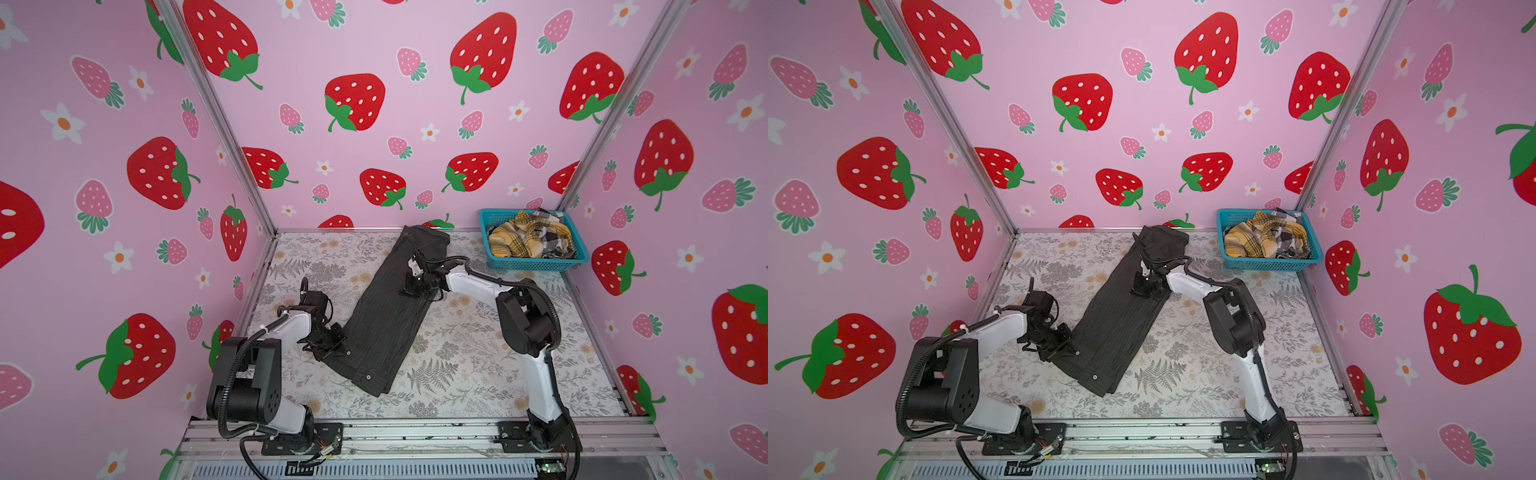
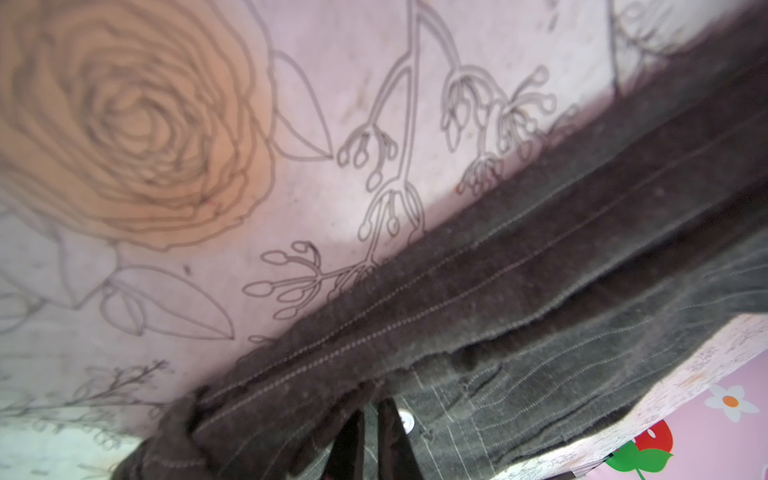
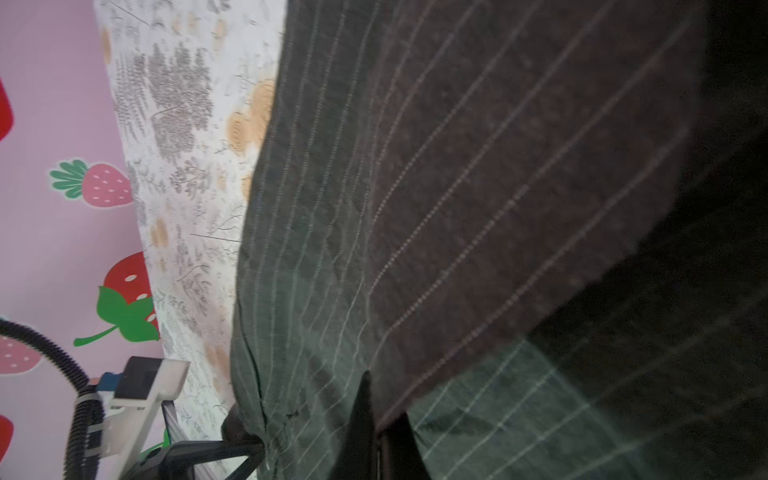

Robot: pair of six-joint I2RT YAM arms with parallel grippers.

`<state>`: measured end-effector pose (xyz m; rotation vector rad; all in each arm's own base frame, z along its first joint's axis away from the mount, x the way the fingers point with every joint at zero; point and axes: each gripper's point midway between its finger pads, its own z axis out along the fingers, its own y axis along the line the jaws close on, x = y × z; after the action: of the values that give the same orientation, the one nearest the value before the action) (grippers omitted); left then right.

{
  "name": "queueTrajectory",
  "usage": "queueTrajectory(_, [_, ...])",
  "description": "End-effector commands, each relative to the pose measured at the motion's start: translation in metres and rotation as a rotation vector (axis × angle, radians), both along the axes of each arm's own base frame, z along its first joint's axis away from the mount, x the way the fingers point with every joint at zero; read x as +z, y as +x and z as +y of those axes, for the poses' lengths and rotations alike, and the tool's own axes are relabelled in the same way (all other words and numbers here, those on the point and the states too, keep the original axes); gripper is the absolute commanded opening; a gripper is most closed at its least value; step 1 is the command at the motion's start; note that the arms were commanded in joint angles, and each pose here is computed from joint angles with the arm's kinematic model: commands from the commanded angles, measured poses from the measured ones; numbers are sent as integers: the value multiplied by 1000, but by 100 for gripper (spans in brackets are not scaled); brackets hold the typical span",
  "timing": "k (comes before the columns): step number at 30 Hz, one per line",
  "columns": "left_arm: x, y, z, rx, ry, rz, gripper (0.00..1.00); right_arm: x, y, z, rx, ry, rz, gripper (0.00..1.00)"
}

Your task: Fold and stack the long sleeve shirts

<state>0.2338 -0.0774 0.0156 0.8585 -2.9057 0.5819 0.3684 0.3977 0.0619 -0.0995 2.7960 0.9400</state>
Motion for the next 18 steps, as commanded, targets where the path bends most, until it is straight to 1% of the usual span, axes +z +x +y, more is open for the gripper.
queueTrajectory(1, [-16, -17, 6, -3, 39, 85, 11, 0, -3, -11, -19, -26, -1, 0])
queueTrajectory(6, [-14, -17, 4, -7, 26, 83, 12, 6, -4, -17, -26, -27, -28, 0])
queueTrajectory(8, [-9, -14, 2, -10, 13, 73, 19, 13, -3, -14, -21, -14, -41, 0])
queueTrajectory(9, [-6, -13, 0, -16, 3, 69, 24, 17, -2, -12, -18, -5, -44, 0])
queueTrajectory(10, [-2, -11, -2, -20, -7, 63, 28, 20, -1, -10, -17, 1, -46, 0])
queueTrajectory(14, [26, -3, -9, -28, -44, 8, 32, 15, 1, -2, 10, 13, -30, 0])
queueTrajectory(15, [33, -1, -9, -30, -42, -11, 33, 11, 3, -1, 16, 5, -30, 2])
queueTrajectory(18, [50, 6, -9, -43, -45, -42, 37, 3, 1, -2, 34, -18, -13, 37])
